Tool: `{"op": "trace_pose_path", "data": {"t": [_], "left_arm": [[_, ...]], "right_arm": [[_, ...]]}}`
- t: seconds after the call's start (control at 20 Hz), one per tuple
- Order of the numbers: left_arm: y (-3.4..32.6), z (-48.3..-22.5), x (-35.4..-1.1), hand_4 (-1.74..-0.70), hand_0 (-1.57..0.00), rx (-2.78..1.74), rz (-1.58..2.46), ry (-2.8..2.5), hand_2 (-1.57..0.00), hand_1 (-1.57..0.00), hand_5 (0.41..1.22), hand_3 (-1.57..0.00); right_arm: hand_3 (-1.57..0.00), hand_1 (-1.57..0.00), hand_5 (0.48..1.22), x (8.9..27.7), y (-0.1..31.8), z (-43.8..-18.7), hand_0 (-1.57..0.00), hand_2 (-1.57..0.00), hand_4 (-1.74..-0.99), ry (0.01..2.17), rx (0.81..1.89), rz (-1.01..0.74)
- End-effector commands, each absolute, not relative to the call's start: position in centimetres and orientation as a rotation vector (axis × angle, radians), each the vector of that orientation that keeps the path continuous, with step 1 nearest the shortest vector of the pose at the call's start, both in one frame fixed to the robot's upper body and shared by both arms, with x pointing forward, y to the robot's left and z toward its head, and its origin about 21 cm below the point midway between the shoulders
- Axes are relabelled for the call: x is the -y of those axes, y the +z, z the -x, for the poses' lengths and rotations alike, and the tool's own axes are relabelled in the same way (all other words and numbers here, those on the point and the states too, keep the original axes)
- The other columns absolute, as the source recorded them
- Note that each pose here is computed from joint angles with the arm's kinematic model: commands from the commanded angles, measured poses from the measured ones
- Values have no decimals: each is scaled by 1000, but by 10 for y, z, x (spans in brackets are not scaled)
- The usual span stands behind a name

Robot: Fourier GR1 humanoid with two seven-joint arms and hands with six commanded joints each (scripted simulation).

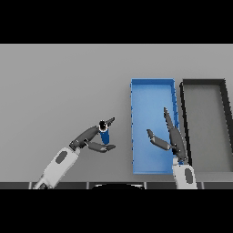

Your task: Pick up the blue pipe and place it into the blue bin.

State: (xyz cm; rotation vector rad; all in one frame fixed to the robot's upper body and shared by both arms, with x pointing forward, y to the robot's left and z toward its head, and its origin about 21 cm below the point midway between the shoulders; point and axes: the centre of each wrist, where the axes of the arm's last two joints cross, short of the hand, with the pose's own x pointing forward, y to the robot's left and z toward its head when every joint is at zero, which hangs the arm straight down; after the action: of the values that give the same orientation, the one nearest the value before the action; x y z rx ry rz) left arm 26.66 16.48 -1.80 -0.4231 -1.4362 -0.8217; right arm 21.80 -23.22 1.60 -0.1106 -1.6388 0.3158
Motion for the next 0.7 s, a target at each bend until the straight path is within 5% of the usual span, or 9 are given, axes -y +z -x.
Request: {"op": "trace_pose_path", "data": {"t": [0.0,0.15,0.25,0.35,0.45,0.65], "left_arm": [[-17,-270,-160,-1192,1,1448,437,-810,1,1,513,1],[-19,-270,-151,-1267,1,1472,474,-756,-110,-40,585,-43],[-20,-273,-146,-1317,-100,1464,456,-735,-357,-265,651,-215],[-24,-266,-141,-1416,-504,1462,497,-680,-733,-677,856,-703],[-26,-264,-136,-1526,-888,1463,496,-717,-1035,-999,988,-1009],[-29,-257,-131,-1647,-1291,1515,524,-751,-1351,-1337,1125,-1272]], "right_arm": [[1,1,607,235,14,-216,1,1,-1207,306,1635,110],[1,1,603,235,16,-214,1,1,-1196,313,1640,123],[1,1,605,234,14,-214,1,1,-1198,309,1630,114],[1,1,604,238,16,-216,1,1,-1196,302,1629,122],[1,1,604,240,15,-217,1,1,-1195,301,1622,111],[1,1,602,236,16,-216,1,1,-1191,310,1634,105]]}}
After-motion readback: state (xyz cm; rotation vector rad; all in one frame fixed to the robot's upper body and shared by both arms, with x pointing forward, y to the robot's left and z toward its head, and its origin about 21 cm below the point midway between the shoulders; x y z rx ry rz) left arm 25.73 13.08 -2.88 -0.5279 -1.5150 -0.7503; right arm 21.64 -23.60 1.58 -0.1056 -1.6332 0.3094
